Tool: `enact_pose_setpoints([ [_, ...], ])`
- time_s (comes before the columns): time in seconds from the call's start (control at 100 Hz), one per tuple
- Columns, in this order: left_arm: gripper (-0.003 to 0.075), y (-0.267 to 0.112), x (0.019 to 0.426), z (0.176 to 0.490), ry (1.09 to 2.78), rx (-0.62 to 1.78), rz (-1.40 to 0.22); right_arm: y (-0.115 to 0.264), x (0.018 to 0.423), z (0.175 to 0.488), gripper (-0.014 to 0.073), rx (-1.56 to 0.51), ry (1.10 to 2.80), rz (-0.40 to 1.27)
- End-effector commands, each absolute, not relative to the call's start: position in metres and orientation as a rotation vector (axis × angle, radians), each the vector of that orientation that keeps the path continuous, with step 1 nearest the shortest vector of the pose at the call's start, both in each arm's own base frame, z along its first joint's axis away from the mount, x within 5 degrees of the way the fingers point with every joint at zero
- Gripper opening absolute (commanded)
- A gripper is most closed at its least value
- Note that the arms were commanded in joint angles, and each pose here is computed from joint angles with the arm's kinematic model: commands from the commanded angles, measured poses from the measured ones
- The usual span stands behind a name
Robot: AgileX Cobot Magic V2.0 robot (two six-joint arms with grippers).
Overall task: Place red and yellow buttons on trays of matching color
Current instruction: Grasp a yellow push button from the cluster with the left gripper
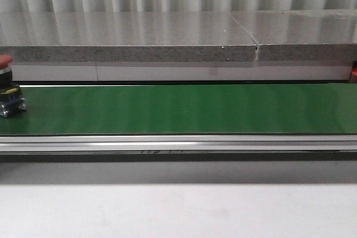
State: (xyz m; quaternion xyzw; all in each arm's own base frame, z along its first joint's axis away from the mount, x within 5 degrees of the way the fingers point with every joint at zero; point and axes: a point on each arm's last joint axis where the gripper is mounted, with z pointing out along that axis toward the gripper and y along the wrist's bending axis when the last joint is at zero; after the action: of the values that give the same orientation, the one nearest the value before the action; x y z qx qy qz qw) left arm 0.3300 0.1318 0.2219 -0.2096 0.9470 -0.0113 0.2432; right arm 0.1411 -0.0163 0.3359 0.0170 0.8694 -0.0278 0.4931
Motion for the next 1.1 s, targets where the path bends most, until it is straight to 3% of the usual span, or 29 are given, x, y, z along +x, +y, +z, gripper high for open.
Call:
enact_pose_setpoints([
  [0.0,0.0629,0.138,0.34,0.241,2.486,-0.566,-0.001,-0.017,0.142,0.35,-0.0069,0.033,2.016,-0.089],
  [0.77,0.0625,0.168,0.375,0.218,2.475,-0.608,0.039,-0.017,0.142,0.35,-0.0069,0.033,2.02,-0.089],
  [0.91,0.0554,0.169,0.376,0.219,2.457,-0.605,0.046,-0.017,0.142,0.35,-0.0069,0.033,2.02,-0.089],
  [1.09,0.0363,0.169,0.376,0.219,2.458,-0.615,0.033,-0.017,0.142,0.35,-0.0069,0.033,2.02,-0.089],
])
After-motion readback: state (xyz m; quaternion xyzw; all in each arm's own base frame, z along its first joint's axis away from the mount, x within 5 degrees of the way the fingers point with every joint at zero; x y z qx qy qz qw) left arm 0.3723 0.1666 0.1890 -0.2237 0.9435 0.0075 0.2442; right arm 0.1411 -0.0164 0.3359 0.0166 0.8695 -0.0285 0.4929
